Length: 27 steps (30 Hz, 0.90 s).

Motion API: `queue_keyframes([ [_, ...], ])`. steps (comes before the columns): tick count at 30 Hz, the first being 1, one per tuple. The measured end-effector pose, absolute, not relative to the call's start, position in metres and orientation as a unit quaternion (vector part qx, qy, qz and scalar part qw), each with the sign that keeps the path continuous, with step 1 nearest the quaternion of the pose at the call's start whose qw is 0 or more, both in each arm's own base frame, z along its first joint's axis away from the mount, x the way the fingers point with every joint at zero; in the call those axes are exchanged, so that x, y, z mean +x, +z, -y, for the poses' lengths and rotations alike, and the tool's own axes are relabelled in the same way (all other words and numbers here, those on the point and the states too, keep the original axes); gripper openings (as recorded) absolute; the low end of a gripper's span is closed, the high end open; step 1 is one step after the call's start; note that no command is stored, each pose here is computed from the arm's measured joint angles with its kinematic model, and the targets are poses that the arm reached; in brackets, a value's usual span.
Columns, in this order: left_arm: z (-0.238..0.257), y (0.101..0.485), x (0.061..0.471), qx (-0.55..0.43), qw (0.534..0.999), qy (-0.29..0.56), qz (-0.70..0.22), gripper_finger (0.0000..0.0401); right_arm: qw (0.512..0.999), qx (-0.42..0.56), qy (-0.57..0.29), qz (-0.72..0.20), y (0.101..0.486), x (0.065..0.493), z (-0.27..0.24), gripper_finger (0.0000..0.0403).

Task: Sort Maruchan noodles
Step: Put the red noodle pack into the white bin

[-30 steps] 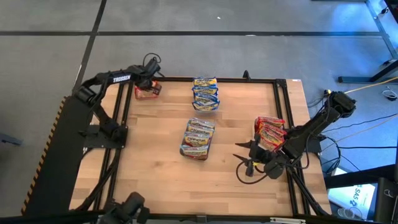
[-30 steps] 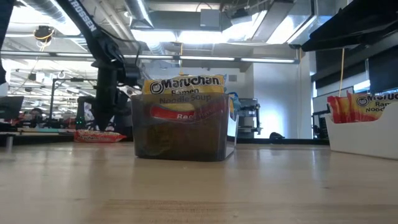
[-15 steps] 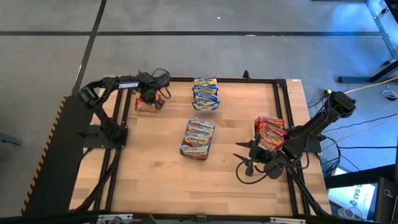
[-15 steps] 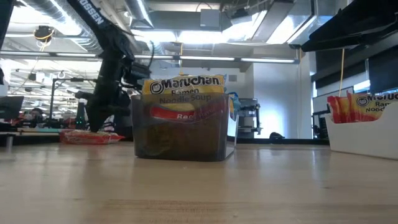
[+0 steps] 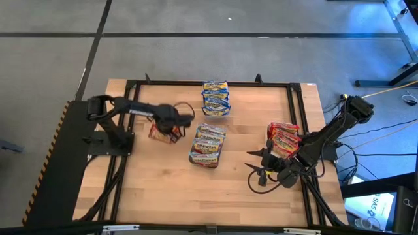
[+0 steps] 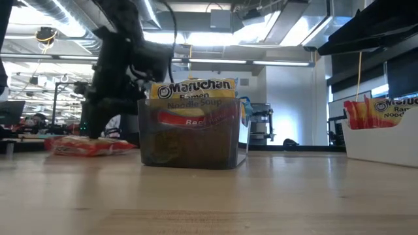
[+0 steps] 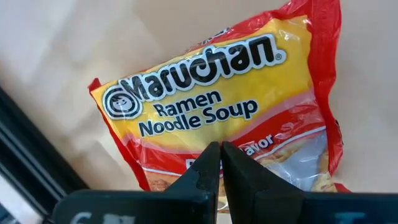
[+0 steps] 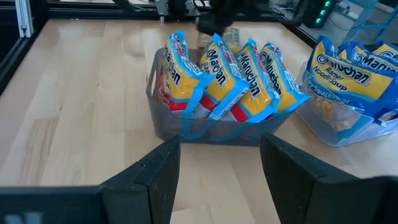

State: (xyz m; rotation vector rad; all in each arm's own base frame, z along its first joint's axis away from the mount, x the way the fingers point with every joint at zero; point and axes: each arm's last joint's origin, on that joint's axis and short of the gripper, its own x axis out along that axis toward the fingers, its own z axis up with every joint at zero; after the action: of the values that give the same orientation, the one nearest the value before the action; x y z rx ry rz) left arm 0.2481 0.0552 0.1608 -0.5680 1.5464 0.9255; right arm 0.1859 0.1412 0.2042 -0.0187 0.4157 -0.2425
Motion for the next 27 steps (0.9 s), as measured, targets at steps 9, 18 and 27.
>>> queue_keyframes([
  [9,0.031,0.161,0.252,-0.261,0.597,0.38,-0.657,0.0014,0.972,-0.004,-0.116,-0.204,0.205,0.186,-0.142,0.0198],
  [18,0.116,0.161,0.239,-0.284,0.632,0.302,-0.654,0.0014,0.972,0.013,-0.111,-0.207,0.205,0.186,-0.142,0.0198],
  [27,0.182,0.161,0.234,-0.285,0.736,0.152,-0.595,0.0014,0.965,0.089,-0.065,-0.236,0.203,0.186,-0.146,0.0198],
])
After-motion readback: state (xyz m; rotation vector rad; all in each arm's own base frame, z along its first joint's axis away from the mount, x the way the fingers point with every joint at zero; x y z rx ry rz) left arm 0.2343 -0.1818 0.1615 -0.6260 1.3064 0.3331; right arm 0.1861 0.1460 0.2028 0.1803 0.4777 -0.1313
